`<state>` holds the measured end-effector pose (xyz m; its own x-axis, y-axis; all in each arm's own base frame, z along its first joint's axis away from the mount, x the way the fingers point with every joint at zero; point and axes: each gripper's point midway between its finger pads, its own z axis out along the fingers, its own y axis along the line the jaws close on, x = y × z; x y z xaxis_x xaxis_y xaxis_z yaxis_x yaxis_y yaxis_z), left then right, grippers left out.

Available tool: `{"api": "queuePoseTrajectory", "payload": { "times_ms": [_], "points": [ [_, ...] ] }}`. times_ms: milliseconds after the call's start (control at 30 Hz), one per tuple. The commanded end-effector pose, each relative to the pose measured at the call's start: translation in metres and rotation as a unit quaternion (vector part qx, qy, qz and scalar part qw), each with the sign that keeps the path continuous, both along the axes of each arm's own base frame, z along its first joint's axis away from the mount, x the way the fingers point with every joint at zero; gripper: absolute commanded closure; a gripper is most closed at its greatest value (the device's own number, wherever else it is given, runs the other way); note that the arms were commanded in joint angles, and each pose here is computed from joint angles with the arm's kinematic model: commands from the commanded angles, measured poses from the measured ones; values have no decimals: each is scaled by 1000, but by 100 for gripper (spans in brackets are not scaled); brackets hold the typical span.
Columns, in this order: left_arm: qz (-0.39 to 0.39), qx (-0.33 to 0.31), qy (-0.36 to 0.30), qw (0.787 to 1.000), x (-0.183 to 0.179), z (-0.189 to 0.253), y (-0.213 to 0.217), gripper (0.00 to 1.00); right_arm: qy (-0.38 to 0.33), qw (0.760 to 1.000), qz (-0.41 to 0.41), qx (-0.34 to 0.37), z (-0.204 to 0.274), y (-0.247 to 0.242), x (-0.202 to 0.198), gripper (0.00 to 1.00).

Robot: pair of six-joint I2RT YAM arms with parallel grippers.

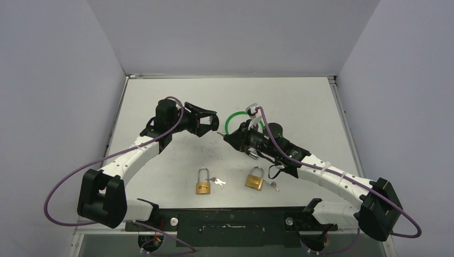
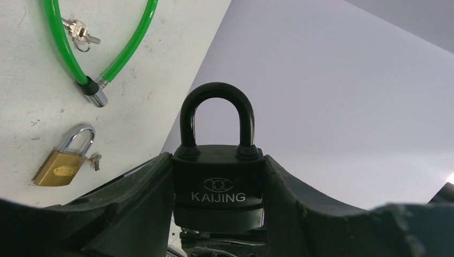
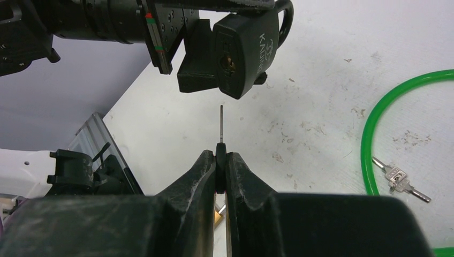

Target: Unlock with the key

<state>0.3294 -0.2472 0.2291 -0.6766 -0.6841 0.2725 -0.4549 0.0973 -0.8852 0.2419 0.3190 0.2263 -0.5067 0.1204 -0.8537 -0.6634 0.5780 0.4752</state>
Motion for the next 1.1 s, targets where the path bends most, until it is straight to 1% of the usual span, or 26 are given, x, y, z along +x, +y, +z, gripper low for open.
{"api": "queuePoseTrajectory", "payload": {
  "times_ms": [0,133,267,533,733,900,1067],
  "points": [
    [-25,-11,-106,994,-2,55,-5,100,-67,997,-9,47,47,6,8,100],
    [-29,5,-116,993,-1,54,-5,100,-76,995,-20,54,53,4,9,100],
    [-31,15,-110,993,-3,51,-4,100,-74,996,-28,52,51,7,13,100],
    [-27,8,-96,995,-5,47,-4,100,-63,997,-35,28,47,17,25,100],
    [-24,6,-92,996,-5,44,-3,100,-53,998,-27,10,35,21,26,100],
    [-21,9,-87,996,-4,41,-2,100,-58,998,-15,4,34,20,22,100],
    [-17,18,-88,996,-3,39,0,100,-55,998,-25,-7,27,16,24,100]
  ]
}}
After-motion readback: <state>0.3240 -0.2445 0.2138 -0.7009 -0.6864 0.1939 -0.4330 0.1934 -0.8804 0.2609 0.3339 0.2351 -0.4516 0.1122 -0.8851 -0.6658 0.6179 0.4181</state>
